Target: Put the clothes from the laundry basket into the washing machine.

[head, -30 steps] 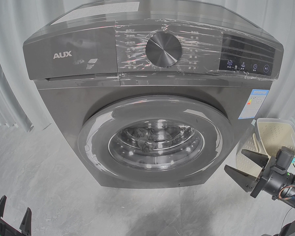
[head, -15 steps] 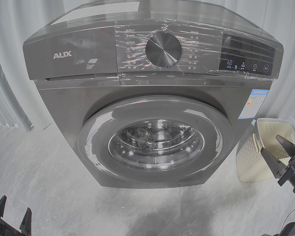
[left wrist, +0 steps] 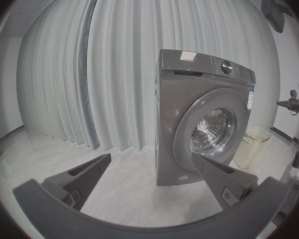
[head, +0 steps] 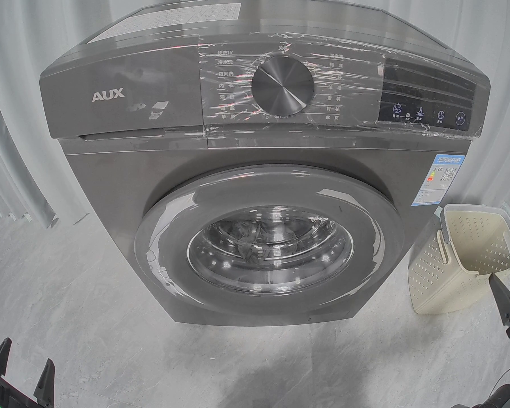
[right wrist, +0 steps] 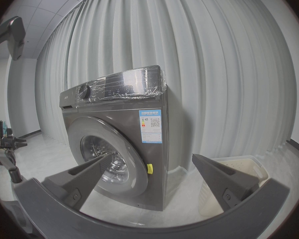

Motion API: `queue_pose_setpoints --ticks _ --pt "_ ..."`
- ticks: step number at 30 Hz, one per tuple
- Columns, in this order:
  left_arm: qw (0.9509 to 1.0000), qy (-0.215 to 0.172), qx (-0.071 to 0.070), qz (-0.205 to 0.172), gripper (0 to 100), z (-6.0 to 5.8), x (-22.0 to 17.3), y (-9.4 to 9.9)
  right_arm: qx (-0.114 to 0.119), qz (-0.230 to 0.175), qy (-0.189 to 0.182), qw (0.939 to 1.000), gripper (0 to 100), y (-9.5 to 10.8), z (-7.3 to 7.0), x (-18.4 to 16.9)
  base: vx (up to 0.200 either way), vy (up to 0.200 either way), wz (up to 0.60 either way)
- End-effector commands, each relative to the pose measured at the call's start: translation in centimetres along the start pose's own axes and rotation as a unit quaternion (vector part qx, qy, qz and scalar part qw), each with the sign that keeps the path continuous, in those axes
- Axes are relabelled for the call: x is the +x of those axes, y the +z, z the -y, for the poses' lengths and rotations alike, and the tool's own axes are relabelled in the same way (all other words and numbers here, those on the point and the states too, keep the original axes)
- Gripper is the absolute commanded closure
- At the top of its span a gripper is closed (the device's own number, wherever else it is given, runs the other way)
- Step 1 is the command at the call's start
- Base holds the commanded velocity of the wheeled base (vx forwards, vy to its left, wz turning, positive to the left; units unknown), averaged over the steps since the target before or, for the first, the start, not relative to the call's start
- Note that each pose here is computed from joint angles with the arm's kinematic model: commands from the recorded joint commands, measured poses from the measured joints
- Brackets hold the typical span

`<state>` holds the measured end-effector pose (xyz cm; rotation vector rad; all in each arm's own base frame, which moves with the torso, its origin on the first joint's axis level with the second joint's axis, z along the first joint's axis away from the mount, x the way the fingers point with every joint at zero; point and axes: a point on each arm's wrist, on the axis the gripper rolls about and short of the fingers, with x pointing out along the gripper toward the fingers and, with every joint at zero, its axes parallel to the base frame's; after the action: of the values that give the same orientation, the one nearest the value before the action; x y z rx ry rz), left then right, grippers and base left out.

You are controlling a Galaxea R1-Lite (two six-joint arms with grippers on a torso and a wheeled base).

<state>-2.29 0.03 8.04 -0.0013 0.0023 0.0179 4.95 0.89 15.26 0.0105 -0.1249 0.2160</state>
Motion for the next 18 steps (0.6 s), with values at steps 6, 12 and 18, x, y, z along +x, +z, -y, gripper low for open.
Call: queue_pose_setpoints --ticks 6,12,18 --pt "1.0000 0.000 0.000 -0.002 0 0.0 0.0 -0.5 -0.028 0.078 -0.023 0.9963 0 -2.6 -0.8 -7.1 0.000 0.000 0.00" --pt "1.0000 0.000 0.000 -0.002 0 0.0 0.0 -0.5 -0.023 0.048 -0.030 0.9981 0 -4.5 -1.1 -8.1 0.000 0.000 0.00" --pt "1.0000 0.000 0.000 -0.001 0 0.0 0.0 -0.5 -0.009 -0.027 -0.081 0.9963 0 -6.0 -0.8 -8.1 0.000 0.000 0.00"
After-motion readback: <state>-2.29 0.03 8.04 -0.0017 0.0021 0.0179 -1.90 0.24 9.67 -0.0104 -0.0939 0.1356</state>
